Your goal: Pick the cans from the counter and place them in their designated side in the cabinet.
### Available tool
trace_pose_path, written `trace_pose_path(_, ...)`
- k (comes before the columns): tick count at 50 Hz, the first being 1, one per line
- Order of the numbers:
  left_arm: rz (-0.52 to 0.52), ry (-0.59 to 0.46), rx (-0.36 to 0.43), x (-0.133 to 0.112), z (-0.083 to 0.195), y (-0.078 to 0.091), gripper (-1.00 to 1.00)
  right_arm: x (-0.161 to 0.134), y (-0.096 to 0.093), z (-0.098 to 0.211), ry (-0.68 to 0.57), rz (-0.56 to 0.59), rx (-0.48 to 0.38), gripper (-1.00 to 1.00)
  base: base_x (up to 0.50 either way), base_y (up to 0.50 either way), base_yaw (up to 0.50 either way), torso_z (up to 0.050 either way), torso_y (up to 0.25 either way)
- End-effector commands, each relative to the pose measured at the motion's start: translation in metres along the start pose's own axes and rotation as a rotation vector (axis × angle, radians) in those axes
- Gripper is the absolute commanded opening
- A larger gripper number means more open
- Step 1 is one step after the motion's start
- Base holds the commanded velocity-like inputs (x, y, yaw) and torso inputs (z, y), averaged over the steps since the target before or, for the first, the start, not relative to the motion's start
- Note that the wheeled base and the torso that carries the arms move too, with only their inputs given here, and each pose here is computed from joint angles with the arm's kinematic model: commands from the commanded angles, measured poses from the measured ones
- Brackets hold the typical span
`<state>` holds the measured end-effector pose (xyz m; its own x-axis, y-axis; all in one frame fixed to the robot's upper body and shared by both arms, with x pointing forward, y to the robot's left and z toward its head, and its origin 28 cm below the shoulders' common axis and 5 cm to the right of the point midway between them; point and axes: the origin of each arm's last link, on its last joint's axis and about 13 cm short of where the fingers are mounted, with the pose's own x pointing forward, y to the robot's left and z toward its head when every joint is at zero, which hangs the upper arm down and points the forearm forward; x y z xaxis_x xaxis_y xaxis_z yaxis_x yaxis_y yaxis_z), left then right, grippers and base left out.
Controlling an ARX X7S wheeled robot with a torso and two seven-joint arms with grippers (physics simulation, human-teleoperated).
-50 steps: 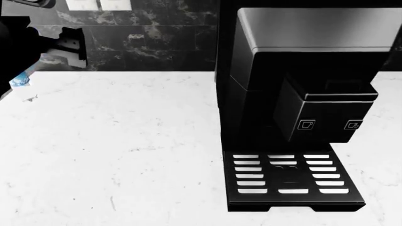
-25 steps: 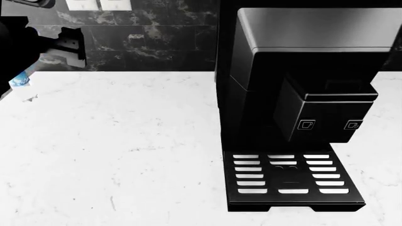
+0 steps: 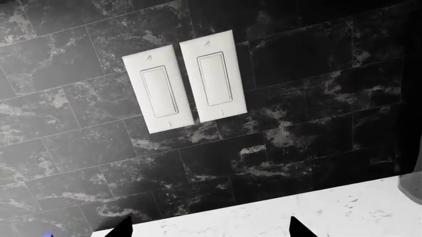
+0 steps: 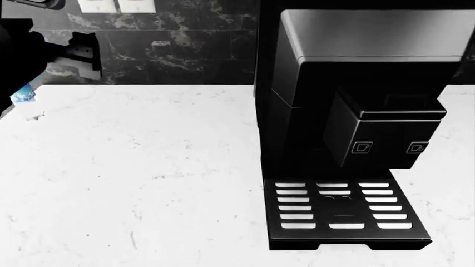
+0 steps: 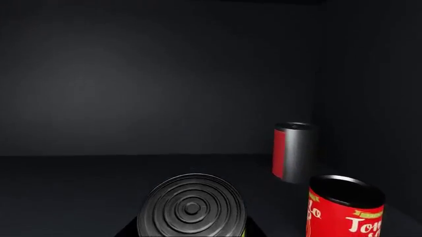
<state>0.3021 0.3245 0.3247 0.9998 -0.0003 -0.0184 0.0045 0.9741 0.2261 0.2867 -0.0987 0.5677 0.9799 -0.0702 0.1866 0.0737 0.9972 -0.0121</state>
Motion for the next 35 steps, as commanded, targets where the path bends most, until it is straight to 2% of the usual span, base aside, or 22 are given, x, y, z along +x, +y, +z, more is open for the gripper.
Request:
trace_pose_path(1,0.000,-0.003,0.003,0.0001,0.0000,0.0000,1.00,0.0026,-0.0043,-0.0039,0.027,-0.048,-0.031,-1.00,0.00,0.00,0.00,0.000,0.000)
trace_pose_path(15,0.000,-0.007,0.001,0.0001,0.0000,0.0000,1.00,0.0014,-0.0055,-0.0026,0.021,-0.055,-0.039,-1.00,0.00,0.00,0.00,0.000,0.000)
trace_pose_path(16,0.000,-0.007,0.001,0.0001,0.0000,0.0000,1.00,0.0012,-0.0057,-0.0024,0.020,-0.056,-0.040,1.00,0.00,0.00,0.00,0.000,0.000)
trace_pose_path(35,0.000,-0.012,0.000,0.0002,-0.0001,0.0000,1.00,-0.0004,-0.0060,-0.0010,0.016,-0.058,-0.056,1.00,0.00,0.00,0.00,0.000,0.000)
